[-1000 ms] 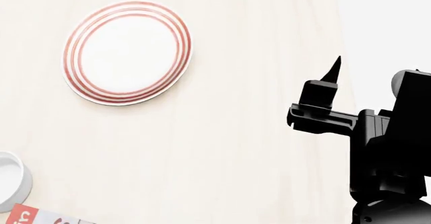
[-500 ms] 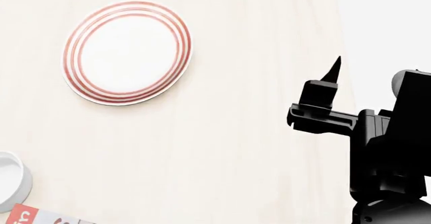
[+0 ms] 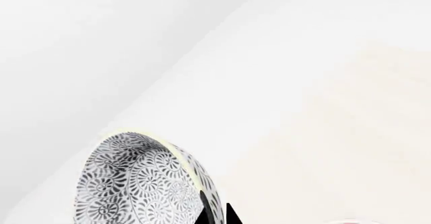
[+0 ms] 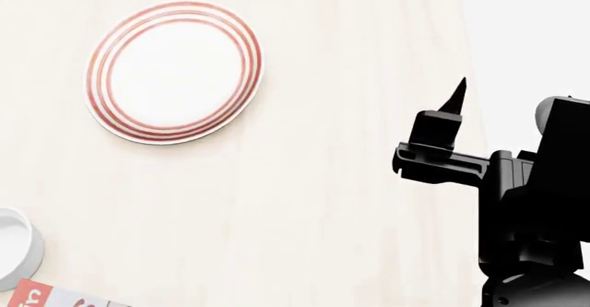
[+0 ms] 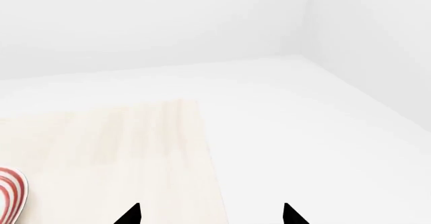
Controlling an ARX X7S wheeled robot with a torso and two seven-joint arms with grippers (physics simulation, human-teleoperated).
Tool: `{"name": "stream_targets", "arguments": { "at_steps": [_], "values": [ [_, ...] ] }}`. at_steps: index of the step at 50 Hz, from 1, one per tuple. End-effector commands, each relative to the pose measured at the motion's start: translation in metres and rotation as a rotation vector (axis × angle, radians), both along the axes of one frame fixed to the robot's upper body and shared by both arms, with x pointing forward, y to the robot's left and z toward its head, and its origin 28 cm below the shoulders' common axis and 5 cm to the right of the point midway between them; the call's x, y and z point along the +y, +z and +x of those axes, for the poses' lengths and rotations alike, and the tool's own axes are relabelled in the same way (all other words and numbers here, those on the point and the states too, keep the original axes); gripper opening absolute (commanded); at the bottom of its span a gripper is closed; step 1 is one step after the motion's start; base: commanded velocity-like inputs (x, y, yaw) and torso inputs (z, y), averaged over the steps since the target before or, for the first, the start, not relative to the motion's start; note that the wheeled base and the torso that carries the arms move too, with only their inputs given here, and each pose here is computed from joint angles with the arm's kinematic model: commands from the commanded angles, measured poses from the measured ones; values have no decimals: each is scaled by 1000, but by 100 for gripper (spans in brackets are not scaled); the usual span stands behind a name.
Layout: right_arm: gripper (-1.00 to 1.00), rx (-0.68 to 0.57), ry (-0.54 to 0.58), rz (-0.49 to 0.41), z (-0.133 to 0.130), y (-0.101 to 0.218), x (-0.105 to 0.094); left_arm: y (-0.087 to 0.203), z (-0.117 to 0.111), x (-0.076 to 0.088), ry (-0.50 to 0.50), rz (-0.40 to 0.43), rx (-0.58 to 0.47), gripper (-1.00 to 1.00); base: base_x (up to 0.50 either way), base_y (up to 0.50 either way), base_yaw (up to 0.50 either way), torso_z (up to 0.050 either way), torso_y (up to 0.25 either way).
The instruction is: Pick the akita bowl next to the ramekin and place it on the plate.
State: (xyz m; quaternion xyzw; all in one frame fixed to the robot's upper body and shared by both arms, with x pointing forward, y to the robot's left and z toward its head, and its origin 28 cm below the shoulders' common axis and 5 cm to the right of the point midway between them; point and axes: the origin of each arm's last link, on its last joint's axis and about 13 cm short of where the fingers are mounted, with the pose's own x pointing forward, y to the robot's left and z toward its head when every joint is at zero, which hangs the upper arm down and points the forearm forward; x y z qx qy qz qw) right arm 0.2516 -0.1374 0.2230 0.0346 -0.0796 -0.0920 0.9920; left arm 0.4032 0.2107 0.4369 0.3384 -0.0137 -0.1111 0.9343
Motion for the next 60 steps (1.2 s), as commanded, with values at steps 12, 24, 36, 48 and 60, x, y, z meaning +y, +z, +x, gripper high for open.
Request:
{"name": "stream_targets", "arguments": {
  "at_steps": [12,24,36,48,60],
  "values": [
    [100,-10,-1,19,2,2,-1,-1,-3,-29,-148,262,178,-100,0,0,0,0,1],
    [100,-11,-1,18,2,2,-1,-7,-11,-34,-259,389,336,-100,0,0,0,0,0],
    [100,-10,-1,19,2,2,-1,-7,-17,-38,-319,466,399,-100,0,0,0,0,1],
    [100,-10,0,19,1,3,-1,-7,-23,-37,-328,496,453,-100,0,0,0,0,0],
    [100,-10,1,19,1,2,-1,-8,-30,-35,-357,522,506,-100,0,0,0,0,1]
  ]
}}
